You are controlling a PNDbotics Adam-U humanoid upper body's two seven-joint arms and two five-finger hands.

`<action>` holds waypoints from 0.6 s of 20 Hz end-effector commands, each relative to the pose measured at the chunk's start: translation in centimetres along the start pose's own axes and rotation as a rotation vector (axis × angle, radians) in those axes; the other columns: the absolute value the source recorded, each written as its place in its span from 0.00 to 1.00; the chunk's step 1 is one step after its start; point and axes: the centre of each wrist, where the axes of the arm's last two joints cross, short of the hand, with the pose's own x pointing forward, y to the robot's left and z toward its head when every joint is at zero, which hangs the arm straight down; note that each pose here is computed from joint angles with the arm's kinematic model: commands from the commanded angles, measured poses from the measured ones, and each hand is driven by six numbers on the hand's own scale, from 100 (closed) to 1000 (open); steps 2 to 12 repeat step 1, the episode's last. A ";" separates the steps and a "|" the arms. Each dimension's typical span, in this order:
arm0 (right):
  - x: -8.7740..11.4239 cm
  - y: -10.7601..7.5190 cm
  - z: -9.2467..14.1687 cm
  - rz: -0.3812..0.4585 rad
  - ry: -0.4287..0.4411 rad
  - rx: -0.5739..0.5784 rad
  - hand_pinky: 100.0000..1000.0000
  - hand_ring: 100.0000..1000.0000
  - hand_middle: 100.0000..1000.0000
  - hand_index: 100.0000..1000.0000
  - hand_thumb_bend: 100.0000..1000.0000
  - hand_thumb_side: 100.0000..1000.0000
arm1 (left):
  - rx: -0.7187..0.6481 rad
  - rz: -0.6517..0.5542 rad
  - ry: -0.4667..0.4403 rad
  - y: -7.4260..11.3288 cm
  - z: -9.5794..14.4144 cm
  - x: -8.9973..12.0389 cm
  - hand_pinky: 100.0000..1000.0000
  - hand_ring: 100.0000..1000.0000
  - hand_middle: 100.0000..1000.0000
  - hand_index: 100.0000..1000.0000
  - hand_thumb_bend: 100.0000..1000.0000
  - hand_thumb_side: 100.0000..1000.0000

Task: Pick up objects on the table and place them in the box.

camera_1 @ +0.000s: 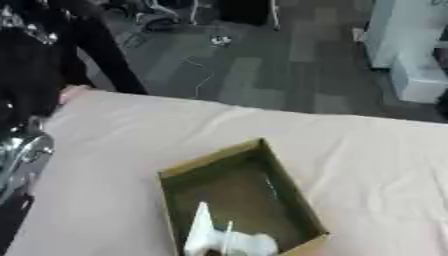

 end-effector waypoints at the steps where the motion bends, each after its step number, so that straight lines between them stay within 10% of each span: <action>1: 0.4 -0.2 -0.9 0.006 -0.036 -0.006 0.37 0.29 0.29 0.39 0.00 1.00 | -0.016 -0.024 -0.021 1.1 -0.7 0.6 0.62 0.60 0.74 0.83 0.15 0.74; 12: 0.4 -0.2 -0.9 0.006 -0.036 -0.006 0.37 0.29 0.29 0.39 0.00 1.00 | -0.016 -0.024 -0.021 1.1 -0.7 0.6 0.62 0.60 0.74 0.83 0.15 0.74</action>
